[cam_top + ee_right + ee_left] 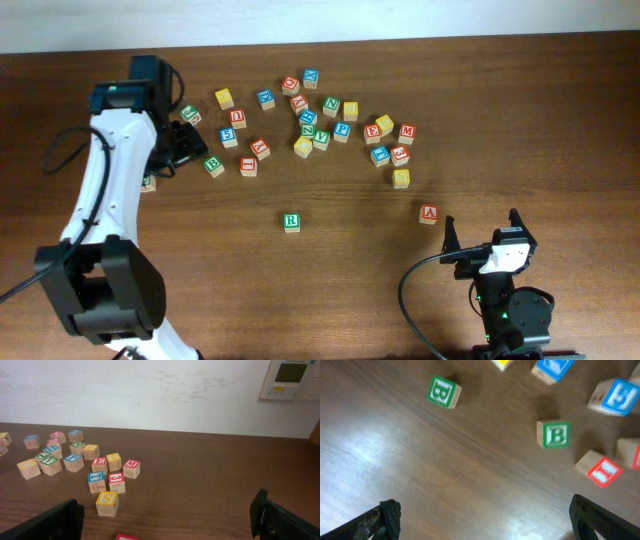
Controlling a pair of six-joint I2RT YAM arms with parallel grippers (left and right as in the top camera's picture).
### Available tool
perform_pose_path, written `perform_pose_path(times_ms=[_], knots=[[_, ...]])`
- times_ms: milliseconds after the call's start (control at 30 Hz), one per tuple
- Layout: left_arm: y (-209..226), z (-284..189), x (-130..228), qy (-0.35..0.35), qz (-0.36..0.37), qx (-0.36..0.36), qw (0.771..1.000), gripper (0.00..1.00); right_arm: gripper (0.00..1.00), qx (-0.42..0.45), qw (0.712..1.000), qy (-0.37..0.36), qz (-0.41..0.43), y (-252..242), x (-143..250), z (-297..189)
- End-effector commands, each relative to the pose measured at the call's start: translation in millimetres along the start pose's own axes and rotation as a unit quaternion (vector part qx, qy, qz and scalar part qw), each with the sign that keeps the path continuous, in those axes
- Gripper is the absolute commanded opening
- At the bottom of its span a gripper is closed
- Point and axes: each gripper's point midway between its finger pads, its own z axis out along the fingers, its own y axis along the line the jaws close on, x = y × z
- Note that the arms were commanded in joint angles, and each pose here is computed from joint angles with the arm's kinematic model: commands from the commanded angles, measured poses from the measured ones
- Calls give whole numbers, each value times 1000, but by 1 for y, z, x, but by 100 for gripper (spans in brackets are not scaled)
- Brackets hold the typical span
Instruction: Spell out RSS
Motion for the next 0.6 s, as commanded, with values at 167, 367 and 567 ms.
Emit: perform_pose_path(times_ms=[167, 367, 567], knots=[[-12, 0, -8, -2, -20, 58, 998, 99, 98, 5, 1000, 2, 0, -2, 3, 0], [-32, -5, -43, -70, -30, 101, 992, 99, 98, 5, 1000, 2, 0, -2, 3, 0], [-21, -7, -64, -119, -42, 69, 990, 99, 98, 5, 1000, 2, 0, -2, 3, 0]])
